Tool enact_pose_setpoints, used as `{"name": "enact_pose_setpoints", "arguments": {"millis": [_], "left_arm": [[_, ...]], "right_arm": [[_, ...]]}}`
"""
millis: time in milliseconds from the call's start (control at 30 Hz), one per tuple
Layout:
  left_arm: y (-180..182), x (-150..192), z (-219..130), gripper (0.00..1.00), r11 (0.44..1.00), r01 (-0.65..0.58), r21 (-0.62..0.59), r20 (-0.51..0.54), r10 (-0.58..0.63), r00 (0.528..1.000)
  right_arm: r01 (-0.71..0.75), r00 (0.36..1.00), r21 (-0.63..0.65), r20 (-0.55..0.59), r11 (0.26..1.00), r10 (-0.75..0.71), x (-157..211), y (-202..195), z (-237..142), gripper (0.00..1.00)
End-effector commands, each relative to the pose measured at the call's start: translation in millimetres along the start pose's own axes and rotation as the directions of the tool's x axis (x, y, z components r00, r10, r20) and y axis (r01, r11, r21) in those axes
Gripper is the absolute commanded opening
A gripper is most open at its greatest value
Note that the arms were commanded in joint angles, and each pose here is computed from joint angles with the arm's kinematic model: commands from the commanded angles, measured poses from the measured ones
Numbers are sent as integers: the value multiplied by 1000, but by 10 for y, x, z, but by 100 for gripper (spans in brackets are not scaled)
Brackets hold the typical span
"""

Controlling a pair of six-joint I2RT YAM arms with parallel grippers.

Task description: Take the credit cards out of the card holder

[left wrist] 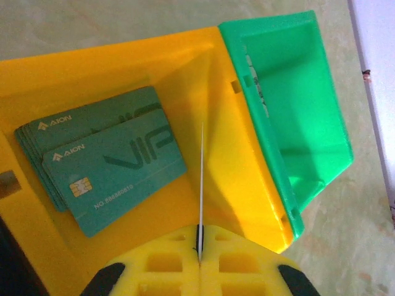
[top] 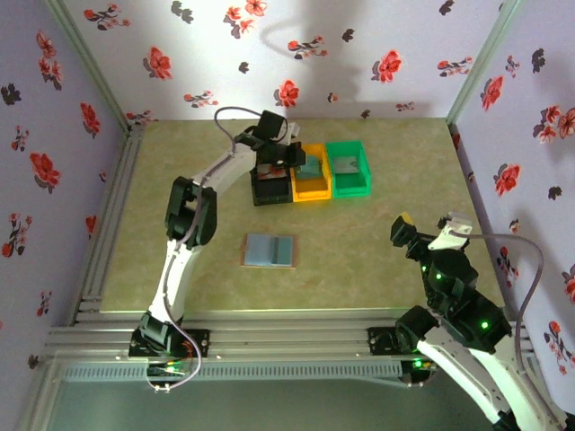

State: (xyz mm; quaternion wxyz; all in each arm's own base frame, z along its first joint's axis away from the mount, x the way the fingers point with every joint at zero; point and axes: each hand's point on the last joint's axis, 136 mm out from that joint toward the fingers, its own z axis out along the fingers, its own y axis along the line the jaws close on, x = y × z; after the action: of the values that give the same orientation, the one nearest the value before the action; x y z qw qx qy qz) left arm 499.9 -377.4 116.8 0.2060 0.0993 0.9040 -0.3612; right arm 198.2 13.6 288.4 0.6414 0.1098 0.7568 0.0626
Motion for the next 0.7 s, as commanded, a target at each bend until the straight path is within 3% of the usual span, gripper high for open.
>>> {"name": "enact_pose_setpoints", "arguments": {"millis": [0,667], "left_arm": [[88,-86,46,0,999,42,-14,16,-42,999],[295,-111,271,0,991,122,-50,25,-121,992]], "right_arm": [[6,1000,10,14,1000,-6,-3,-34,-5,99],[2,1000,1,8,1000,-2,25,-15,26,99]]}}
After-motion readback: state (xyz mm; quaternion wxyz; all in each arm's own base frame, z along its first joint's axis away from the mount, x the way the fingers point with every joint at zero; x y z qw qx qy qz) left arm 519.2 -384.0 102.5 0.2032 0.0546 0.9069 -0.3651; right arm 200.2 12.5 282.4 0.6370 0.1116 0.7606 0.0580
